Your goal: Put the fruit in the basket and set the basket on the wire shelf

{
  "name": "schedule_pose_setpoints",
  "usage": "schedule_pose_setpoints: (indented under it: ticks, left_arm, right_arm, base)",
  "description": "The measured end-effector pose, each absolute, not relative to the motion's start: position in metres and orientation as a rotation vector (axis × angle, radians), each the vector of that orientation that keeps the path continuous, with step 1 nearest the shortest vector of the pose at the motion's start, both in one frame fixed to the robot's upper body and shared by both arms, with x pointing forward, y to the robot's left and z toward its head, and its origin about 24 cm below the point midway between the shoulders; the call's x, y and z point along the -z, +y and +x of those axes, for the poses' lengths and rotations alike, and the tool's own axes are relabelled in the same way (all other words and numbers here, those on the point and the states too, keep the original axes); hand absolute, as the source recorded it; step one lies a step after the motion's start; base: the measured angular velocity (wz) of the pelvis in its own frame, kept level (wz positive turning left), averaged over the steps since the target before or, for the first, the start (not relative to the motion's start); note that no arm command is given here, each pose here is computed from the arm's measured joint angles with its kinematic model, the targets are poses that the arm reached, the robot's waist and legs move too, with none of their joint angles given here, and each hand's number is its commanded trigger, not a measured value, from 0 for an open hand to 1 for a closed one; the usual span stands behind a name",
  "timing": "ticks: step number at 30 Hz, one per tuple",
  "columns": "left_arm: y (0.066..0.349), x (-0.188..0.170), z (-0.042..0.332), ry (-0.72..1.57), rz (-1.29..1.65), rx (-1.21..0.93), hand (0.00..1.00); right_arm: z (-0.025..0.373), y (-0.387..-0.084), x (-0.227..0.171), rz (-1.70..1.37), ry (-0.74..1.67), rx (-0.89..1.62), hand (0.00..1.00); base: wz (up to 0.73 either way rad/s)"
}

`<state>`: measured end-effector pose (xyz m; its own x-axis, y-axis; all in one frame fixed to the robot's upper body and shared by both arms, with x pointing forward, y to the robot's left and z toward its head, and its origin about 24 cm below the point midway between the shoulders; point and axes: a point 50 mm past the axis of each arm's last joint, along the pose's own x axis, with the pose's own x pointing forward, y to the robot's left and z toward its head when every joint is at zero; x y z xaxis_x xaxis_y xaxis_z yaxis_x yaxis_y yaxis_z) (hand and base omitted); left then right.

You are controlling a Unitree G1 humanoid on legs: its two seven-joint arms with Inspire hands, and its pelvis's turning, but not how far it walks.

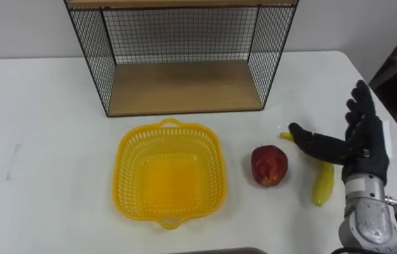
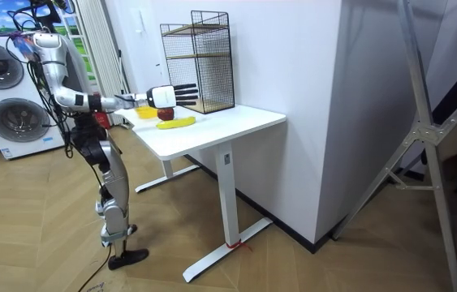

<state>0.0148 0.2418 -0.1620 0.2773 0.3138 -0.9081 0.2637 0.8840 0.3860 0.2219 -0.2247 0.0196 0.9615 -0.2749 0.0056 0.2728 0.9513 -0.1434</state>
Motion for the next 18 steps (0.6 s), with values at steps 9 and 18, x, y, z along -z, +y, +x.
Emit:
schedule_pose_setpoints:
  ticks: [9,18]
  left_arm:
    - [0.24,0.163,0.018,1.308,0.534,0.007,0.0]
    - [0.24,0.163,0.025,1.293,0.536,0.011,0.0]
  right_arm:
    - [0.22,-0.207,-0.008,-0.312,0.049,0.126,0.0]
    - [0.213,-0.187,0.006,-0.298,0.107,-0.01,0.0]
  base:
    - [0.0]
    - [0.0]
